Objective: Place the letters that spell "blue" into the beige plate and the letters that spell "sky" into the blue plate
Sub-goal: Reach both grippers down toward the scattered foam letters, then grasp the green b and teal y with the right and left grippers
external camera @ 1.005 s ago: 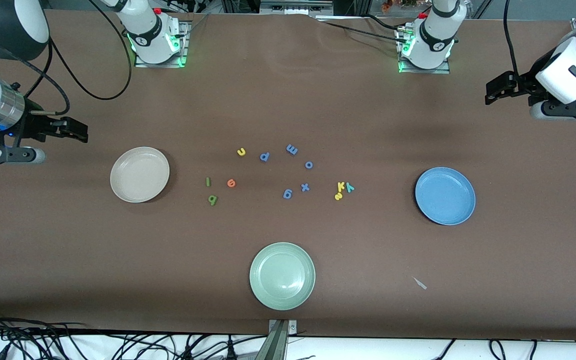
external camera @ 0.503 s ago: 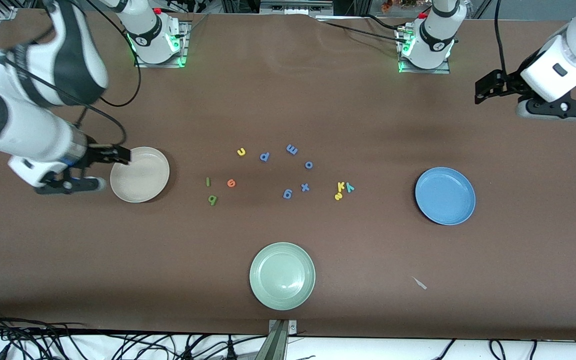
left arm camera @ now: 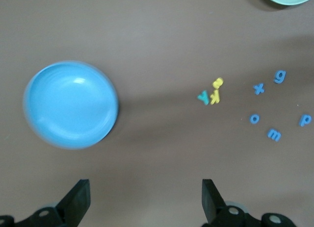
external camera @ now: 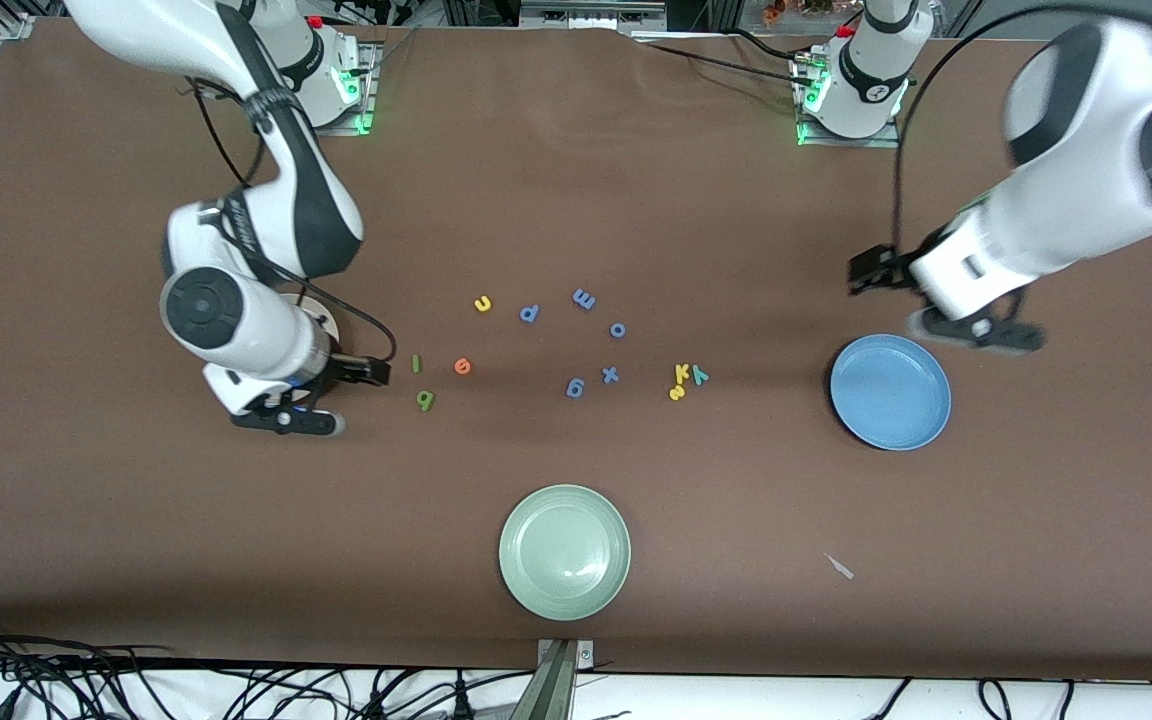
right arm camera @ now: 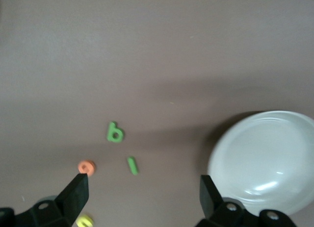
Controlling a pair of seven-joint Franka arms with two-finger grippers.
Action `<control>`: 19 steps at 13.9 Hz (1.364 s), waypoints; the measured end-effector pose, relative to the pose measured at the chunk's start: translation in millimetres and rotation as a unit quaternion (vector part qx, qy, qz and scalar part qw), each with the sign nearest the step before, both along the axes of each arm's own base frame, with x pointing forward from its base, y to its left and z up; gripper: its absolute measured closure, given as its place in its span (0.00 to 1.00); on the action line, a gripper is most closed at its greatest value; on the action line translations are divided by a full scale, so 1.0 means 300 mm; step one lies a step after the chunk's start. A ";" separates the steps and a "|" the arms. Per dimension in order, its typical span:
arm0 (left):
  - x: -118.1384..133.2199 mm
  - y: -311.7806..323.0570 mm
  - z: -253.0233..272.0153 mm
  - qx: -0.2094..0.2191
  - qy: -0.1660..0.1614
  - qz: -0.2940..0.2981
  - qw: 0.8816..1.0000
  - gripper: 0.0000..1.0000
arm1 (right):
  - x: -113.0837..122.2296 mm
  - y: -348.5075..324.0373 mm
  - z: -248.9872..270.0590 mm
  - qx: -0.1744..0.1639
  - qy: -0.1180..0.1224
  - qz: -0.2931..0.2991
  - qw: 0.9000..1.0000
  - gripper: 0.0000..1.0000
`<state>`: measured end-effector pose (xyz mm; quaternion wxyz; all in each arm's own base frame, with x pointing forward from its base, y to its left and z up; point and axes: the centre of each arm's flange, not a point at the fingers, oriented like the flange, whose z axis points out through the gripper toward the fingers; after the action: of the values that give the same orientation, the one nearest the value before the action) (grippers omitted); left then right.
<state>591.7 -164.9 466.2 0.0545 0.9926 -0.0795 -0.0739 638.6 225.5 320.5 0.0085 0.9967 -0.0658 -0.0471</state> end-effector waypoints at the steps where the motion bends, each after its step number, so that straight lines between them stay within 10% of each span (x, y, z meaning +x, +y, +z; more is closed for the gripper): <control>1: 0.022 -0.106 -0.116 -0.003 -0.003 -0.019 1.000 0.00 | 0.000 0.027 -0.060 -0.001 0.000 -0.008 1.000 0.00; 19: 0.050 -0.409 -0.953 -0.009 -0.020 -0.055 0.998 0.14 | -0.049 0.176 -0.445 -0.002 -0.016 -0.041 0.999 0.08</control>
<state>606.6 -287.7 180.4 0.0577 0.9874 -0.1358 -0.0563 623.8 278.3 186.9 0.0074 0.9938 -0.1065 -0.0311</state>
